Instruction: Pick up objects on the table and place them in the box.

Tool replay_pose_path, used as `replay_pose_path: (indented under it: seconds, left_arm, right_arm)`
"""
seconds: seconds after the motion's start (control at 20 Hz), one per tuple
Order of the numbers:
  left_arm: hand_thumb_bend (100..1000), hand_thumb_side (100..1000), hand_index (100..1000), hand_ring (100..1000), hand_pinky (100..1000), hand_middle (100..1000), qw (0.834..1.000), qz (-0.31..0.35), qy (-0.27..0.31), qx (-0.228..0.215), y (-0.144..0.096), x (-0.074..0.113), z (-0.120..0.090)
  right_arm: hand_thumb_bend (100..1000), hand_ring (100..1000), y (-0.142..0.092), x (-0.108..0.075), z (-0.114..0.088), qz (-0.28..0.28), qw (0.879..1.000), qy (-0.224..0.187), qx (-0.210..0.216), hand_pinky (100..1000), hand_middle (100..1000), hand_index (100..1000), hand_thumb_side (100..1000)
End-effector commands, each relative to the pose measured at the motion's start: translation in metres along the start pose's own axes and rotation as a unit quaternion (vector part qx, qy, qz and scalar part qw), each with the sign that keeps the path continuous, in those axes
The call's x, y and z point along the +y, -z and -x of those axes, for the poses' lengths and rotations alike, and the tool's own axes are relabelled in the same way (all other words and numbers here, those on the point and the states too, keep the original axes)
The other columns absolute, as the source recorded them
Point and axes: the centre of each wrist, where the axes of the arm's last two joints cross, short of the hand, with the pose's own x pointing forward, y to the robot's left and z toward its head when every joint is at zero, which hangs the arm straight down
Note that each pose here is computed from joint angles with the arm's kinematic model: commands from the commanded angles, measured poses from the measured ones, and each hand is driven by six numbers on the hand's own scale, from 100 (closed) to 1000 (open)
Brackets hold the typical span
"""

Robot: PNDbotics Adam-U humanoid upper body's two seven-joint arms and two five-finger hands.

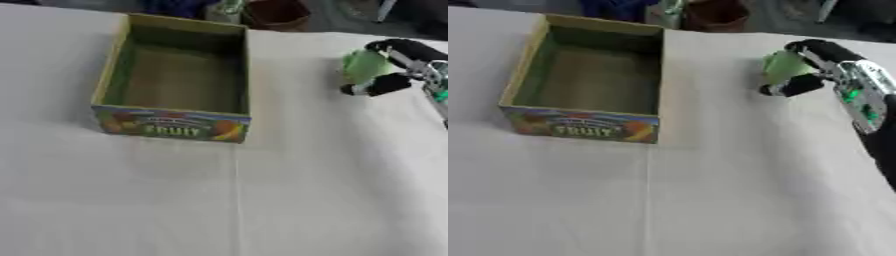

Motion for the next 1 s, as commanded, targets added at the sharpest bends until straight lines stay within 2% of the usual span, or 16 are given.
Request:
replay_pose_path:
  seconds: [0.05,0.15,0.4,0.7,0.85,1.0]
  left_arm:
    - [100,753,675,499,480,519,1.000,0.005,0.002,-0.017,0.006,0.000,-0.006]
    - [100,753,675,499,480,519,1.000,0.005,0.002,-0.017,0.006,0.000,-0.006]
    - [100,752,674,498,480,518,1.000,0.004,0.002,-0.017,0.006,-0.001,-0.006]
    - [100,752,673,497,480,517,1.000,0.004,0.002,-0.017,0.006,-0.001,-0.006]
    - [100,752,673,496,480,518,1.000,0.004,0.001,-0.017,0.006,-0.001,-0.006]
    - [100,751,673,496,479,518,1.000,0.004,0.002,-0.016,0.007,-0.001,-0.006]
  right_arm:
    - [471,1000,-0.003,-0.014,0.006,0.018,1.000,-0.015,0.012,852,864,946,572]
    - [377,1000,-0.003,-0.013,0.006,0.019,1.000,-0.018,0.011,833,853,936,546]
    - [247,984,-0.002,-0.009,0.006,0.016,1.000,-0.023,0.007,804,838,923,482]
    - [202,942,-0.001,-0.004,0.005,0.012,1.000,-0.028,0.006,788,813,892,434]
    - [190,914,0.000,-0.003,0.004,0.025,0.999,-0.029,0.009,763,771,832,422]
    - [147,878,-0.002,-0.005,0.002,0.056,0.998,-0.029,0.006,718,698,736,419]
